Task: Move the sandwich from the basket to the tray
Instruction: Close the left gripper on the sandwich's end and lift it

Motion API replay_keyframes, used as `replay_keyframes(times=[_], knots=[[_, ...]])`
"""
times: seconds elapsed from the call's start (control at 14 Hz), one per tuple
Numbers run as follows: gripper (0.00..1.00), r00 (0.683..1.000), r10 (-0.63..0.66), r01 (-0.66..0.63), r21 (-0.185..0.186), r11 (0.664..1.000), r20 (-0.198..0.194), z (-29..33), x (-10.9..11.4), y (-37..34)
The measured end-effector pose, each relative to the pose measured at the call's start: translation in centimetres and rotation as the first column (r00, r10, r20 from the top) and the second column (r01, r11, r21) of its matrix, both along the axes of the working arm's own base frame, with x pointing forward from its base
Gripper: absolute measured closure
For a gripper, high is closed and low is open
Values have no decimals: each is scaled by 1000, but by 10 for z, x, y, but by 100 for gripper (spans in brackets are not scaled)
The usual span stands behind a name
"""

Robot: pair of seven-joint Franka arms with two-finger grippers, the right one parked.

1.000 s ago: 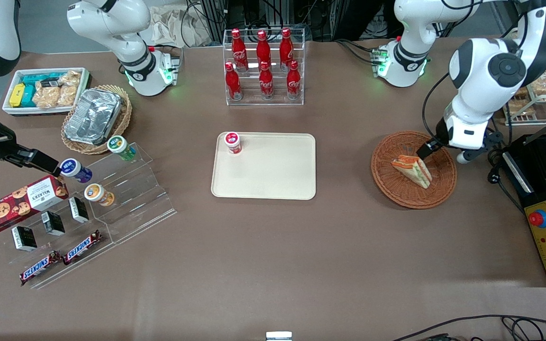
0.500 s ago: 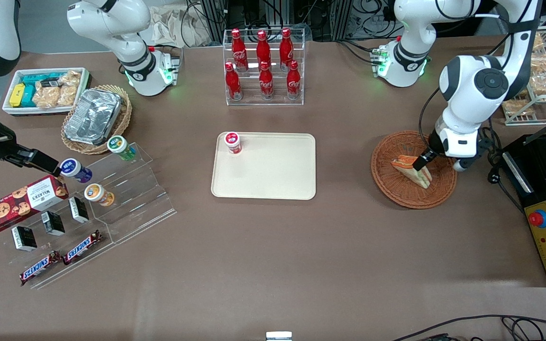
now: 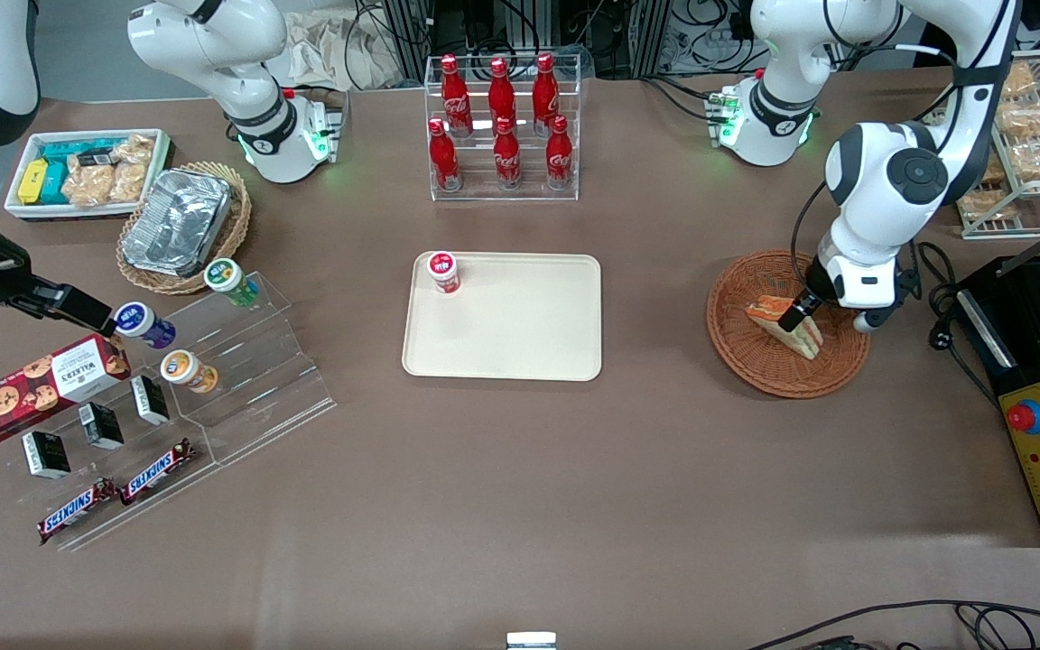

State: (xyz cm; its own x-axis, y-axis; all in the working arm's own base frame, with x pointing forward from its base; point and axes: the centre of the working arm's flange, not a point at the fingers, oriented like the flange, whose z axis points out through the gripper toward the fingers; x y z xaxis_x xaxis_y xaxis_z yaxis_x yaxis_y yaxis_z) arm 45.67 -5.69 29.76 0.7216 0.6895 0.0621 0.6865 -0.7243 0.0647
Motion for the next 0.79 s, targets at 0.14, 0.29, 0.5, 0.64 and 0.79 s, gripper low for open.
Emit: replay_keyframes(times=[0.14, 0.29, 0.5, 0.64, 0.79], knots=[[0, 1000, 11, -11, -3, 1000, 9, -2, 1, 0], [0, 1000, 20, -20, -8, 1000, 18, -6, 1, -3], [0, 1000, 16, -16, -12, 1000, 25, -17, -3, -10], [0, 1000, 16, -16, -13, 1000, 26, -24, -7, -10], [0, 1000, 15, -15, -12, 1000, 25, -26, -8, -10]])
